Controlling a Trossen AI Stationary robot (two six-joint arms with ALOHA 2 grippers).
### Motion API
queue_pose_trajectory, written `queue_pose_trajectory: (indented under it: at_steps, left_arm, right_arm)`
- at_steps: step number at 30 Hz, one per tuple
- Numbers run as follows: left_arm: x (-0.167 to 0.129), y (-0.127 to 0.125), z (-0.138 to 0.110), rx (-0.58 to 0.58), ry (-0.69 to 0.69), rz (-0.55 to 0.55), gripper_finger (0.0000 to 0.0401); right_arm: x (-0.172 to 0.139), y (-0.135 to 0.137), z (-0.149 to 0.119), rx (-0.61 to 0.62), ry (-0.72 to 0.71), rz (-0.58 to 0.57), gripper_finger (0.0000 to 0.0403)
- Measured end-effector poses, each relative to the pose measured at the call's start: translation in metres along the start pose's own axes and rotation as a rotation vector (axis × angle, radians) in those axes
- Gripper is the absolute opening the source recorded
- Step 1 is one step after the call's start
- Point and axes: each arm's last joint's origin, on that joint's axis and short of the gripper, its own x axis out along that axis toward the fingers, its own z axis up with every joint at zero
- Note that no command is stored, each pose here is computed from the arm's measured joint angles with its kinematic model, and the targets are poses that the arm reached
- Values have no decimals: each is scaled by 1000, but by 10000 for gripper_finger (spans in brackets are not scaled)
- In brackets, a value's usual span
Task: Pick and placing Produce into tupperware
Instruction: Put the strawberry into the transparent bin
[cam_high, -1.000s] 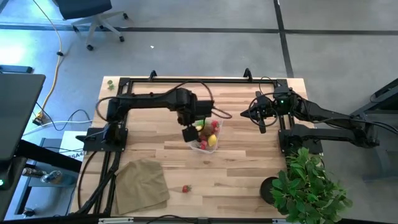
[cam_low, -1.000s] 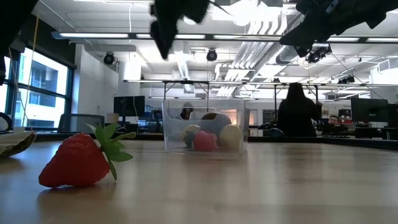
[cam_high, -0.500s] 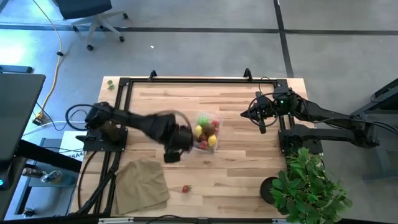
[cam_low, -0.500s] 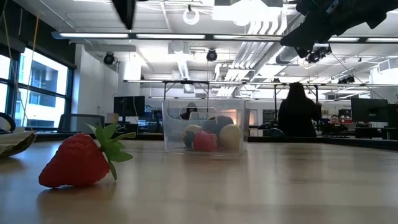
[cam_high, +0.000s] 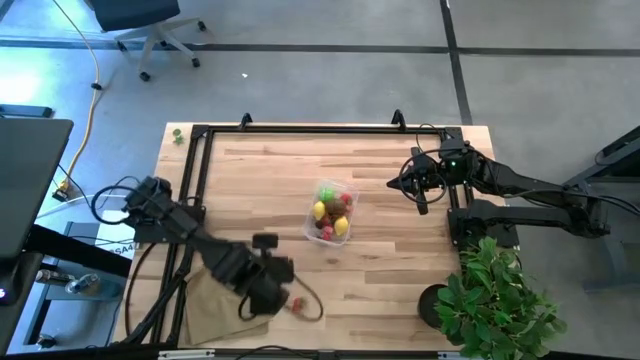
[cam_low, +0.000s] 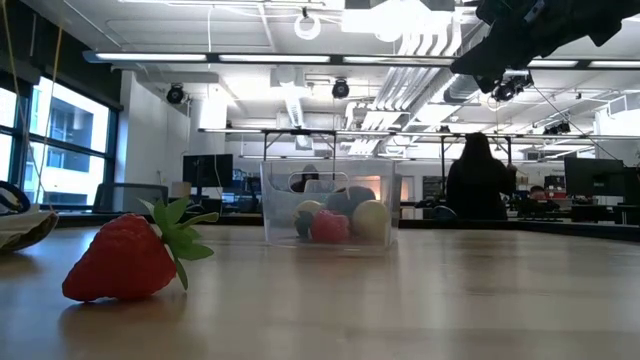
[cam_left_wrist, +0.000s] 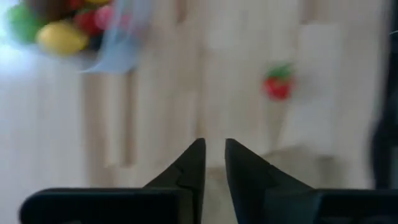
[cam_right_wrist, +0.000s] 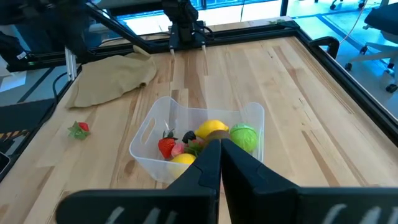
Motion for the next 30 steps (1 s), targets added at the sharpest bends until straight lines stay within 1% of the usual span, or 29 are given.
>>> queue_pose_trajectory:
  at_steps: [3, 5, 7, 8, 10, 13, 14, 16, 18, 19, 23, 28, 30]
  left_arm:
    - [4, -18, -9, -27, -42, -23, 35]
    - [5, -28, -13, -22, -62, -53, 24]
    - [8, -32, -15, -24, -74, -66, 14]
    - [10, -34, -16, -46, -82, -74, 10]
    - [14, -36, -15, -145, -92, -90, 3]
    - [23, -41, -12, -362, -123, -141, 2]
    - [27, -44, -11, -410, -129, -154, 3]
    - [34, -47, -10, -455, -128, -165, 5]
    - [39, -52, -8, -459, -130, -193, 6]
    - [41, -53, -8, -443, -121, -195, 6]
    - [52, -59, -7, -380, -109, -189, 6]
    - [62, -63, -6, -365, -91, -183, 7]
    - [68, -64, -2, -352, -99, -184, 9]
  right_arm:
    - [0, 0, 0, 0, 0, 0, 5]
    - [0, 0, 0, 0, -1, 0, 5]
    - [0, 0, 0, 0, 1, 0, 5]
    - [0, 0, 0, 1, 1, 0, 5]
    - [0, 0, 0, 0, -1, 0, 5]
    - [0, 0, 0, 0, -1, 0, 5]
    - [0, 0, 0, 0, 0, 0, 5]
    - [0, 0, 0, 0, -1, 0, 5]
    - [0, 0, 0, 0, 0, 0, 5]
    - [0, 0, 0, 0, 0, 0, 5]
    - [0, 0, 0, 2, 5, 0, 5]
    - [0, 0, -1, 5, 13, 1, 5]
    - [0, 0, -2, 6, 15, 1, 5]
